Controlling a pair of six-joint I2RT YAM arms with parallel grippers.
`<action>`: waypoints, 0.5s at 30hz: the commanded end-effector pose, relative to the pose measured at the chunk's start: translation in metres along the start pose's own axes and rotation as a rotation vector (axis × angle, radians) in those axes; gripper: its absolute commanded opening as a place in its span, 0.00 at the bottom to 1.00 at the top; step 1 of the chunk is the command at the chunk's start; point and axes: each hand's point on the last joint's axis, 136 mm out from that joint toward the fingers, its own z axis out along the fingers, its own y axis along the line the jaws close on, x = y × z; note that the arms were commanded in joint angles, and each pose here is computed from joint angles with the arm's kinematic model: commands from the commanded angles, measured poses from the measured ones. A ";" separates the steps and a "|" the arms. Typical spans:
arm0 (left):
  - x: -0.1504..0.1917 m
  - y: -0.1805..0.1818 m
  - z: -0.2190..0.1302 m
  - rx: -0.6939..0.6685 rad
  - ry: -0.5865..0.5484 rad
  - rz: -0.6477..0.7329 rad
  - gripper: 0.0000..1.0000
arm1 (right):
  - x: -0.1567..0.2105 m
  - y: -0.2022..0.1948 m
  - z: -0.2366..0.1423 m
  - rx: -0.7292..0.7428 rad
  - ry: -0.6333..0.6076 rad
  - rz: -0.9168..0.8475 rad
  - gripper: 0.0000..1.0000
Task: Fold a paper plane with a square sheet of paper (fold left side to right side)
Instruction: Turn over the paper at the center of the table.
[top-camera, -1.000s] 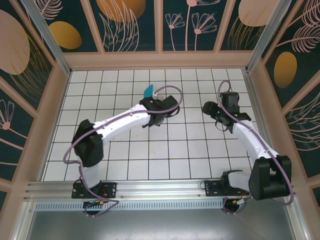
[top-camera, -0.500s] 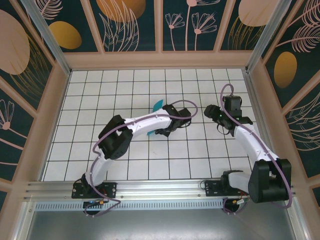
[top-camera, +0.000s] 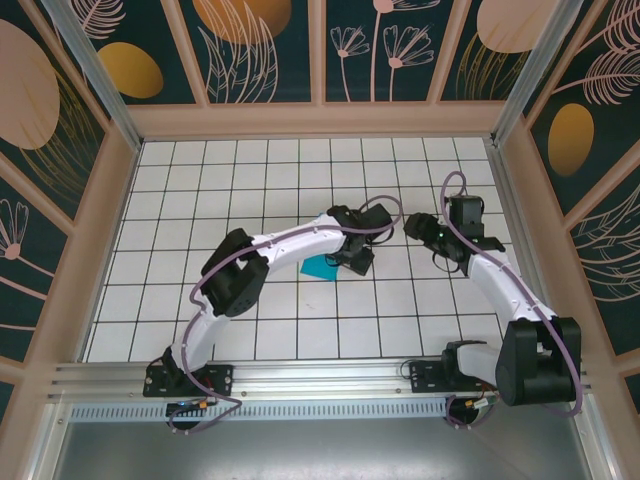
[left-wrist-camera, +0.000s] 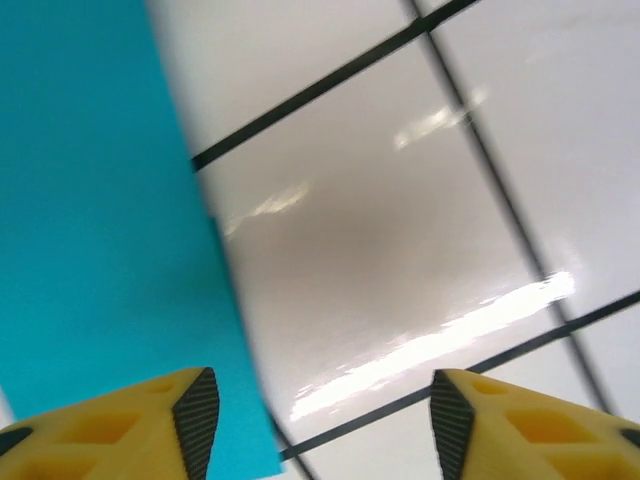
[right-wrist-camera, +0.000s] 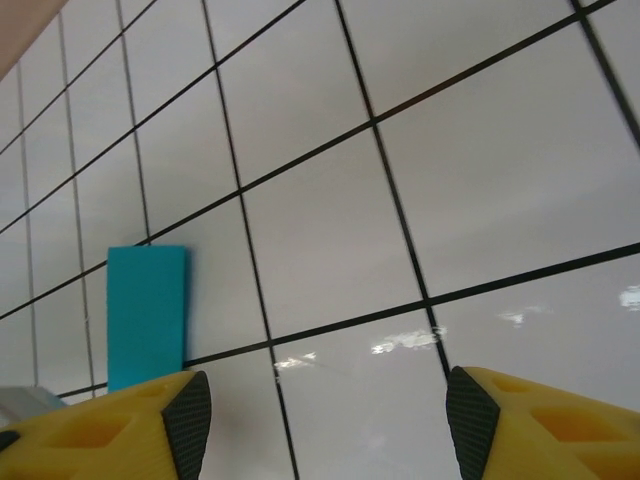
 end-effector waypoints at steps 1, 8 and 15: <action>-0.036 -0.007 -0.045 0.201 -0.126 -0.040 0.63 | 0.010 0.022 0.005 -0.137 0.045 0.007 0.67; -0.052 0.047 -0.090 0.417 -0.310 -0.221 0.66 | 0.035 0.073 0.040 -0.251 0.140 -0.028 0.66; -0.039 0.115 -0.094 0.545 -0.409 -0.395 0.70 | 0.045 0.122 0.092 -0.293 0.210 -0.093 0.64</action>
